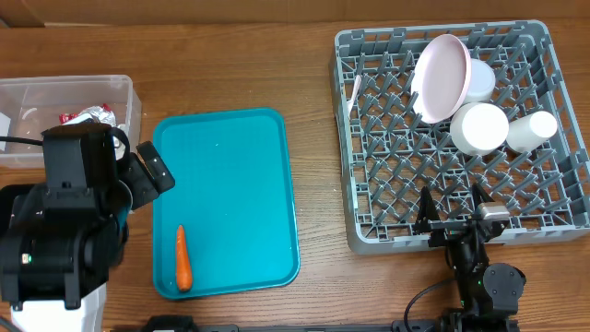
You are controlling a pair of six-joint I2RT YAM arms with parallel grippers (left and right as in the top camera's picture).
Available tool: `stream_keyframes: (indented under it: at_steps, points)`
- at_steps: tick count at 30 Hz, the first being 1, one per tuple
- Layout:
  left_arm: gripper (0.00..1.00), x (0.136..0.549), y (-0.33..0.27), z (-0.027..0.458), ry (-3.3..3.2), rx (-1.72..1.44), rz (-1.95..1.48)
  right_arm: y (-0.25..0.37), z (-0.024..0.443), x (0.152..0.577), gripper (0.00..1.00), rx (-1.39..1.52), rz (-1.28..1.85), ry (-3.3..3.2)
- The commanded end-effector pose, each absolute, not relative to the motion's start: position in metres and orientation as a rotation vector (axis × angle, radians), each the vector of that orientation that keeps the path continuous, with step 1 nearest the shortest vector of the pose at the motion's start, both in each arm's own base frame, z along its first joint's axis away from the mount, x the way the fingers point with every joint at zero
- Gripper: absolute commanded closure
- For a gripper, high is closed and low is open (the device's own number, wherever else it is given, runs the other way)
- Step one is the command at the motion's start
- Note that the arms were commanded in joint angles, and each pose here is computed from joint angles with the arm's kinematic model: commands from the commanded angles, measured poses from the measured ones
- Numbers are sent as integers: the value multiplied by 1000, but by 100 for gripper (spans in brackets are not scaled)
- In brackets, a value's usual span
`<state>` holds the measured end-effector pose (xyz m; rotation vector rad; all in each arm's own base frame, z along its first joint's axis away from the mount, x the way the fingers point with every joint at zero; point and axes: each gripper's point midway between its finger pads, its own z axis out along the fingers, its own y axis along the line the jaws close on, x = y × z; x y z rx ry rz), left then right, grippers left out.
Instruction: Sort waste into correct bins and load items into the dishwasher rack
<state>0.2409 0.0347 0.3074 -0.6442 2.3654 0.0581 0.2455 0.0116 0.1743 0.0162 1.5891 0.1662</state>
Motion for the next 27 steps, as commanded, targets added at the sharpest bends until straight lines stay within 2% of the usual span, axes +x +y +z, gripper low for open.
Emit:
stream_keyframes:
  at_steps: [1, 4, 10, 12, 16, 23, 27]
  points:
    - [0, 225, 25, 311, 2330, -589, -7, 8, 173, 246, 0, 23, 147, 1585]
    - [0, 221, 19, 300, 2309, -460, -12, 8, 173, 246, 0, 23, 147, 1585]
    - [0, 229, -33, 275, 2118, 136, -164, 8, 173, 246, 0, 23, 147, 1585]
    - [0, 231, -43, 267, 2017, 219, -196, 8, 173, 246, 0, 23, 147, 1585]
    - [0, 239, -44, 246, 1885, 162, -231, 8, 173, 246, 0, 23, 147, 1585]
    - [0, 242, -10, 201, 1757, -275, -292, 8, 173, 246, 0, 23, 147, 1585]
    - [0, 244, -8, 183, 1701, -286, -297, 8, 173, 246, 0, 23, 147, 1585]
